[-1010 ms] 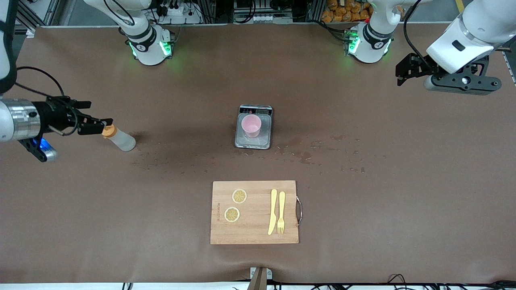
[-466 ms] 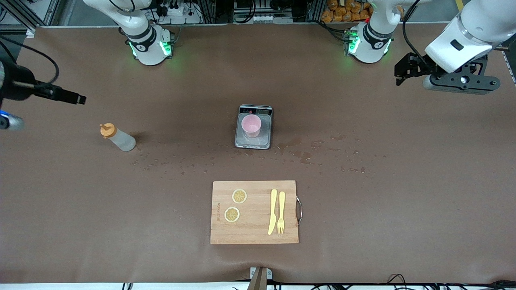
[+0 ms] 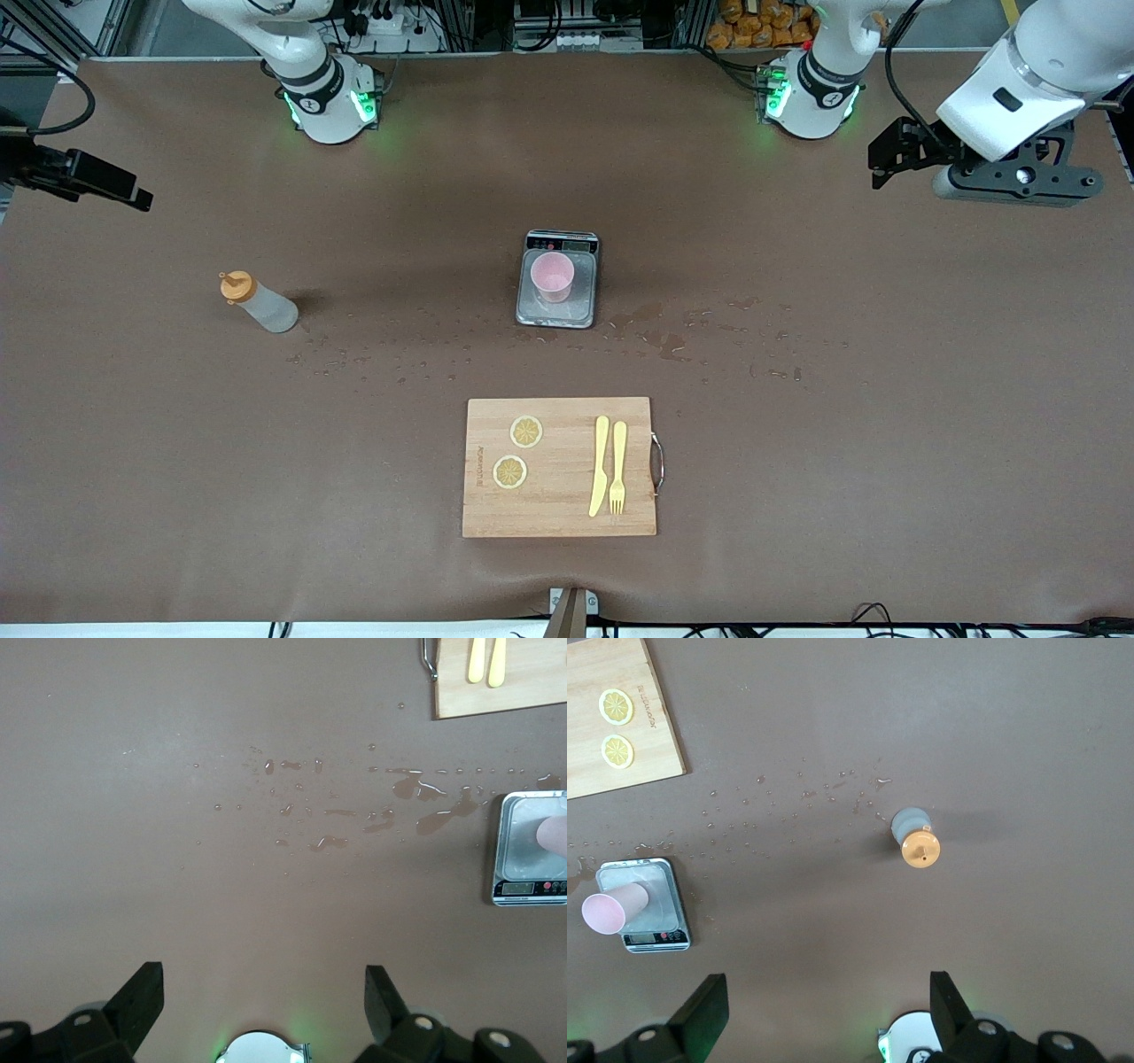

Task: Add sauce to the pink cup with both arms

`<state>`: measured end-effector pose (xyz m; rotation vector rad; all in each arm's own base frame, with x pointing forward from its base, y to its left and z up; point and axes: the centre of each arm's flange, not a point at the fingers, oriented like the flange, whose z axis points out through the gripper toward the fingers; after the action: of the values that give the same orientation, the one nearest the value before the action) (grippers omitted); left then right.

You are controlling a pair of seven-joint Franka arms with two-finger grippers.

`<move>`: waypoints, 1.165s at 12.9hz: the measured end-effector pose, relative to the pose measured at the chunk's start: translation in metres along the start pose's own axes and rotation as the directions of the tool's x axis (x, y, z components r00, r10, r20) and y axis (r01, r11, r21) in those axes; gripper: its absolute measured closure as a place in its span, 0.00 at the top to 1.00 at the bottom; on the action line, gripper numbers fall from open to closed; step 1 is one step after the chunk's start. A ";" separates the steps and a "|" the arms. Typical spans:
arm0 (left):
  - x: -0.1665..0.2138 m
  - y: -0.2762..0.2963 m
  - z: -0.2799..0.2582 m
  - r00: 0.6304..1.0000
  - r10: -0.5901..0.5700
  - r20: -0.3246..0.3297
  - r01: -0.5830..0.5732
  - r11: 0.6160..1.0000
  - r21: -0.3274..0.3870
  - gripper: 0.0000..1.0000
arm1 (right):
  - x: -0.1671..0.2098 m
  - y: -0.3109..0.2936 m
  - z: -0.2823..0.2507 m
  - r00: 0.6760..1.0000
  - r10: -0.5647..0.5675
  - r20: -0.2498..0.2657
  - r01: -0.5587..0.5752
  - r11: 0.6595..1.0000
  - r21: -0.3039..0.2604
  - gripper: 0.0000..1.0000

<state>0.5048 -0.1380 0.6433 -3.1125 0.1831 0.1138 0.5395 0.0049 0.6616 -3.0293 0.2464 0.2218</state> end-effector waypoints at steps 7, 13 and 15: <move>0.003 -0.001 -0.005 0.999 -0.009 -0.032 0.009 1.000 -0.003 1.00 | 0.004 0.000 0.001 0.998 -0.034 -0.044 0.034 0.999 -0.003 1.00; 0.003 -0.001 -0.009 0.999 -0.009 -0.043 0.009 1.000 -0.003 1.00 | 0.006 -0.006 0.004 0.997 -0.049 -0.057 0.049 0.999 -0.008 1.00; 0.003 -0.002 -0.009 0.999 -0.010 -0.043 0.010 1.000 -0.003 1.00 | 0.007 -0.006 0.005 0.997 -0.050 -0.060 0.049 0.999 -0.008 1.00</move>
<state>0.5083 -0.1367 0.6517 -3.1199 0.1682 0.0468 0.5463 0.0104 0.6561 -3.0475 0.1753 0.1280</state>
